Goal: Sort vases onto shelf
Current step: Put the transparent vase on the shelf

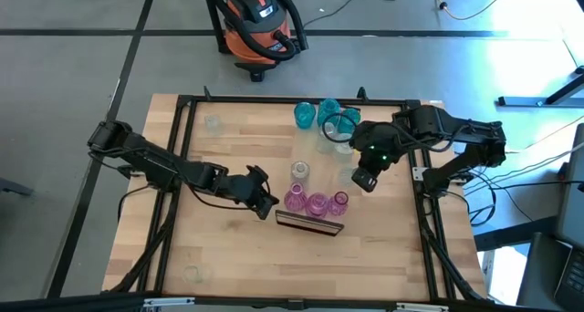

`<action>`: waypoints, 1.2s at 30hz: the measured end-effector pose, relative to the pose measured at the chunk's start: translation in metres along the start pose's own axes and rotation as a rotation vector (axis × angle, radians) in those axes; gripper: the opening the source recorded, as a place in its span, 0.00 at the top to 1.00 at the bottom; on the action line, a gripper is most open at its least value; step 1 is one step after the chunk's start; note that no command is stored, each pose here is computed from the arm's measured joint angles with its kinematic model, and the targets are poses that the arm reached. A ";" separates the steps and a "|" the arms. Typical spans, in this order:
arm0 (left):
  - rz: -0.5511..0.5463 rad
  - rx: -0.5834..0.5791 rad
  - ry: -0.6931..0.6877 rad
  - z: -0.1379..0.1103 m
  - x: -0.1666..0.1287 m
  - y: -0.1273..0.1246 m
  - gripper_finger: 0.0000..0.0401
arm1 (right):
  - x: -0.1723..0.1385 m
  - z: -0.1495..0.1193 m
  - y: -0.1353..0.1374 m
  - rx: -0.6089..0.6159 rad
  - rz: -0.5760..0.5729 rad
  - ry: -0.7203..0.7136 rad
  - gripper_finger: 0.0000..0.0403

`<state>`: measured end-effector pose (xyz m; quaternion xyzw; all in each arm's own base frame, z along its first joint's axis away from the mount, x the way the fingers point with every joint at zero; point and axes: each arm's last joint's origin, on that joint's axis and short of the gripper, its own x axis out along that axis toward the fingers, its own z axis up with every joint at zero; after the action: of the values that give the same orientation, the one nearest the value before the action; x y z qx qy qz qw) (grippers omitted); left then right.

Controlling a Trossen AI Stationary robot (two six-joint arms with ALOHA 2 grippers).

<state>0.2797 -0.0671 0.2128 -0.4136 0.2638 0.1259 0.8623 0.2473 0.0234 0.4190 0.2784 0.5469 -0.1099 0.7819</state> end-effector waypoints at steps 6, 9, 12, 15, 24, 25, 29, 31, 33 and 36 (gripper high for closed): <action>-0.060 -0.014 -0.038 0.003 0.003 -0.006 1.00 | 0.005 0.001 0.001 -0.007 -0.003 0.042 1.00; -0.080 -0.018 -0.045 0.004 0.004 -0.008 1.00 | 0.010 0.004 -0.001 -0.003 -0.014 0.068 1.00; -0.101 -0.023 -0.048 0.004 0.009 -0.009 1.00 | 0.014 0.009 -0.002 -0.001 -0.017 0.087 1.00; -0.116 -0.021 -0.039 0.004 0.016 -0.013 1.00 | 0.020 0.011 -0.002 -0.004 -0.011 0.125 1.00; -0.042 0.041 -0.038 0.008 0.022 -0.020 1.00 | 0.030 0.016 0.001 -0.010 -0.020 0.152 1.00; -0.028 0.047 -0.036 0.008 0.021 -0.019 1.00 | 0.030 0.016 0.001 -0.008 -0.030 0.146 1.00; -0.009 0.066 -0.026 0.008 0.020 -0.017 1.00 | 0.030 0.016 0.000 -0.007 -0.041 0.135 1.00; 0.001 0.068 -0.021 0.007 0.019 -0.016 1.00 | 0.030 0.017 0.001 -0.011 -0.039 0.133 1.00; 0.009 0.070 -0.024 0.008 0.016 -0.017 1.00 | 0.034 0.019 0.002 -0.016 -0.033 0.139 1.00; 0.040 0.080 -0.041 0.011 0.009 -0.015 1.00 | 0.042 0.023 0.005 -0.029 -0.029 0.152 1.00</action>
<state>0.2975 -0.0681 0.2232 -0.3708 0.2589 0.1407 0.8807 0.2839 0.0198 0.3874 0.2665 0.6103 -0.0917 0.7404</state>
